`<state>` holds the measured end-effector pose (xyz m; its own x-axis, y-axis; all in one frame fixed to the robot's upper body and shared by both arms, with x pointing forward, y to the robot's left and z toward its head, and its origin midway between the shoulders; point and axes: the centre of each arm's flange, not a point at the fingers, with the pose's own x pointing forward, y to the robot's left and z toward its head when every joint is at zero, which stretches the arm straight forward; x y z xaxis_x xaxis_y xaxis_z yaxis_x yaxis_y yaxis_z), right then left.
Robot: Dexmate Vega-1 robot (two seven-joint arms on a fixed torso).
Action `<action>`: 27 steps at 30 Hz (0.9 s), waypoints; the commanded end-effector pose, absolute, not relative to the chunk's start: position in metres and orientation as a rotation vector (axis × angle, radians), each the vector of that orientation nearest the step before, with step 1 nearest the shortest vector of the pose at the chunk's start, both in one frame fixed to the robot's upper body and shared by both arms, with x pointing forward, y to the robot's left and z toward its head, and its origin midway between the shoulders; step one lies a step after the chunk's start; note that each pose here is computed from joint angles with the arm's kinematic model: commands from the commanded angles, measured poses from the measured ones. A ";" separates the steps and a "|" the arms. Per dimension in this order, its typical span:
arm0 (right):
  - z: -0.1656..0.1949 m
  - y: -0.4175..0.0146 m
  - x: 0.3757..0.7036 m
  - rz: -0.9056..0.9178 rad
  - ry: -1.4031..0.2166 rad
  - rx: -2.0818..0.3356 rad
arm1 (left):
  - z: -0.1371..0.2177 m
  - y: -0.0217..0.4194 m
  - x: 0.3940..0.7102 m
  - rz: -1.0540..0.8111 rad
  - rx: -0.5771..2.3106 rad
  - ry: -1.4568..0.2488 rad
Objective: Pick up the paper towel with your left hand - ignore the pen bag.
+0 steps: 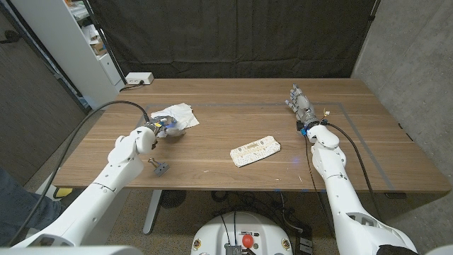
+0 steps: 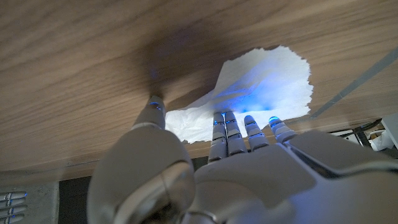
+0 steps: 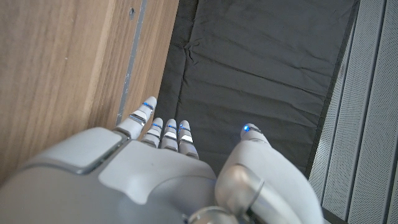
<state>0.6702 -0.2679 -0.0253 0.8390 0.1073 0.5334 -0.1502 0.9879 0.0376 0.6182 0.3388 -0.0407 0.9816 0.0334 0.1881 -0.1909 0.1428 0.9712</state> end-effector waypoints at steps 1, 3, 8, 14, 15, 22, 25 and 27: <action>-0.025 -0.268 0.672 0.134 -0.554 0.079 | -0.051 0.335 0.625 0.180 1.407 -0.119; -0.025 -0.269 0.672 0.134 -0.556 0.080 | -0.050 0.335 0.625 0.190 1.411 -0.115; -0.025 -0.269 0.673 0.134 -0.557 0.084 | -0.048 0.334 0.625 0.187 1.422 -0.112; -0.026 -0.269 0.673 0.133 -0.559 0.086 | -0.047 0.333 0.626 0.189 1.423 -0.107; -0.026 -0.269 0.673 0.133 -0.559 0.087 | -0.047 0.333 0.626 0.197 1.421 -0.105; -0.027 -0.268 0.675 0.135 -0.553 0.087 | -0.049 0.333 0.625 0.227 1.408 -0.117; -0.027 -0.267 0.676 0.138 -0.552 0.087 | -0.050 0.333 0.625 0.236 1.404 -0.117; -0.026 -0.267 0.677 0.139 -0.552 0.087 | -0.051 0.333 0.625 0.243 1.400 -0.116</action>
